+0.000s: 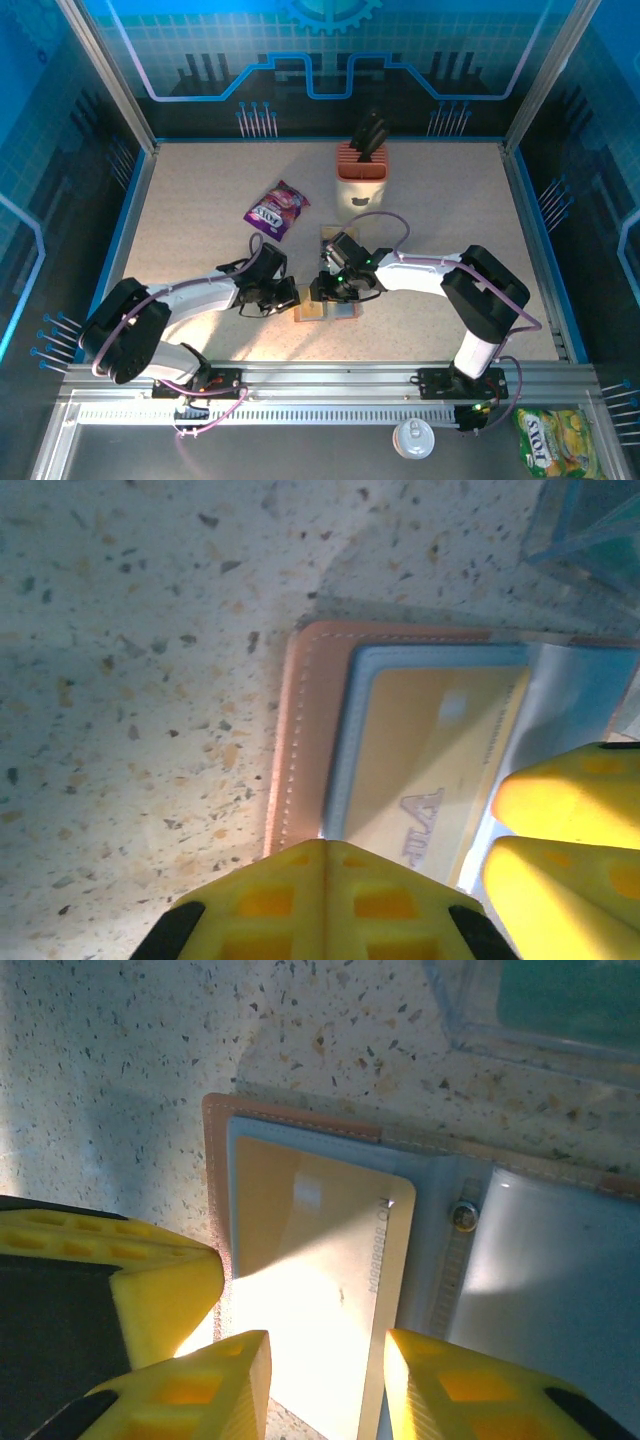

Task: Take the credit cards out of the card holder

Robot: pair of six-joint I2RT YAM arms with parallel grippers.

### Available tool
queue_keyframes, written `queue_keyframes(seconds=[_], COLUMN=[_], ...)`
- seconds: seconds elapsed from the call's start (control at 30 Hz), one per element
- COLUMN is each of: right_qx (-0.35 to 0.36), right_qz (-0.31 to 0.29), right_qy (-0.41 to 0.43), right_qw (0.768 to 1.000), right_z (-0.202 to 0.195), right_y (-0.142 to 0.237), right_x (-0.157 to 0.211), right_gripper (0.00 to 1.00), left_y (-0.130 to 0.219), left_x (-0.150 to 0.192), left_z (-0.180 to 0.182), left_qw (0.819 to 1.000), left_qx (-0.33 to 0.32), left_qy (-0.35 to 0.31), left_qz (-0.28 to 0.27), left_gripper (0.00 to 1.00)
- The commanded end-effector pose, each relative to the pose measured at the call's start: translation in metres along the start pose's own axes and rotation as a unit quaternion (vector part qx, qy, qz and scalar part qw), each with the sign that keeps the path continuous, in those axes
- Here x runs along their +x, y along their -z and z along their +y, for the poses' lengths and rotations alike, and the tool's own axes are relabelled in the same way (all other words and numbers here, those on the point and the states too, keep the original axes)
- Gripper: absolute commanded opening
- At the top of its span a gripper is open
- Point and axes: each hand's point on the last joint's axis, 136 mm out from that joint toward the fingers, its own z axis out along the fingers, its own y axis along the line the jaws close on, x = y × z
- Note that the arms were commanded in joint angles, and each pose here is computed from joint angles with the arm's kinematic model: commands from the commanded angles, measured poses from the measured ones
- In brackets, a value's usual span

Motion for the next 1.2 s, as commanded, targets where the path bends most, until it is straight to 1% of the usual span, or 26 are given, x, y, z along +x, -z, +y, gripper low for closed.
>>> queue_keyframes(seconds=[0.0,0.4,0.53,0.67,0.83,1.17], right_qx=[-0.017,-0.023,-0.02,-0.018,-0.017,-0.01], right_qz=[-0.012,-0.005,-0.001,0.003,0.007,0.011], right_qy=[0.015,0.011,0.007,0.005,0.003,0.003], right_qw=[1.0,1.0,1.0,1.0,1.0,1.0], right_z=[0.014,0.014,0.01,0.008,0.006,0.002], right_y=[0.011,0.006,0.002,-0.002,-0.004,-0.007], right_x=[-0.004,-0.001,0.001,0.002,0.003,0.004], right_gripper=[0.36,0.36,0.36,0.36,0.36,0.36], left_y=[-0.006,-0.007,0.001,0.005,0.006,-0.007], left_x=[0.001,0.003,0.001,-0.001,-0.002,0.001], left_z=[0.008,0.01,0.002,-0.011,-0.015,-0.006], left_qw=[1.0,1.0,1.0,1.0,0.999,1.0], left_qx=[-0.007,-0.008,0.001,0.027,0.031,0.018], left_qy=[0.01,0.012,0.008,0.011,0.01,0.014], left_qz=[0.006,0.007,0.001,0.0,0.002,0.017], left_gripper=[0.0,0.0,0.01,0.02,0.03,0.02])
